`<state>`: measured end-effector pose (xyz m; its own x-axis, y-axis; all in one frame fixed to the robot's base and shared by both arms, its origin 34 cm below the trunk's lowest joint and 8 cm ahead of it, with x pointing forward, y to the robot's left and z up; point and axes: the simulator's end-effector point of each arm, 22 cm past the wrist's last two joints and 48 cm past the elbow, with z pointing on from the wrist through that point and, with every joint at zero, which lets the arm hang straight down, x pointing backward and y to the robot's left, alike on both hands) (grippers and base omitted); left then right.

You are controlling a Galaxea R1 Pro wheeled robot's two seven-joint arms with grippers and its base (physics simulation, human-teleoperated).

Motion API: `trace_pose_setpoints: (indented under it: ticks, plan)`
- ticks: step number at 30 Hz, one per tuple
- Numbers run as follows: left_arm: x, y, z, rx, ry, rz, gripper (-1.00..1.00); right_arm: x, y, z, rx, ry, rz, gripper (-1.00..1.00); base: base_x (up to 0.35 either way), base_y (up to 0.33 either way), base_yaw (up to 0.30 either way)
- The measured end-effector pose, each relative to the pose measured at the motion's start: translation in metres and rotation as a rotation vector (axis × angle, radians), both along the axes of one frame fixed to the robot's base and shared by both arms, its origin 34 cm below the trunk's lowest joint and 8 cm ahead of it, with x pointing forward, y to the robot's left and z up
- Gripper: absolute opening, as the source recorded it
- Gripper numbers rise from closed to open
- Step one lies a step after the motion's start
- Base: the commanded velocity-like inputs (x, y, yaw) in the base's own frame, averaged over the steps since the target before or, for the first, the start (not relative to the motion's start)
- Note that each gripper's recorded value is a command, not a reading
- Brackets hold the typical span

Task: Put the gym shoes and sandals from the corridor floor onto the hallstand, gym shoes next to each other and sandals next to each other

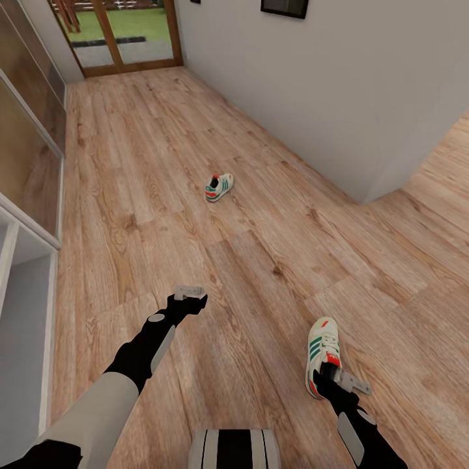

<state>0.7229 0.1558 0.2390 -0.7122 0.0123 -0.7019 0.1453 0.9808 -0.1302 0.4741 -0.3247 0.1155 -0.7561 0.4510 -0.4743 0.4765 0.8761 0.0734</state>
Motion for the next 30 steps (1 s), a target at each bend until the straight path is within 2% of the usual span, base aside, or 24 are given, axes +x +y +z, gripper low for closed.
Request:
trace_pose_setpoints:
  ticks: [7, 13, 25, 30]
  plan:
    - [0.0, 0.0, -0.001, 0.0, 0.002, 0.0, 1.0, -0.001, 0.0, -0.001, -0.001, 0.001, 0.0, 1.0, 0.0, 0.0, 0.0]
    - [-0.008, 0.0, -0.02, 0.0, 0.031, 0.0, 1.0, -0.011, -0.001, -0.012, -0.001, 0.029, 0.001, 1.0, 0.0, 0.0, 0.021]
    - [-0.01, 0.0, -0.023, 0.0, 0.037, 0.0, 1.0, -0.014, -0.001, -0.014, -0.001, 0.035, 0.001, 1.0, 0.0, 0.0, 0.028]
    - [-0.01, 0.001, -0.024, 0.001, 0.037, 0.001, 1.0, -0.014, -0.001, -0.014, -0.002, 0.035, 0.001, 1.0, 0.0, 0.0, 0.146]
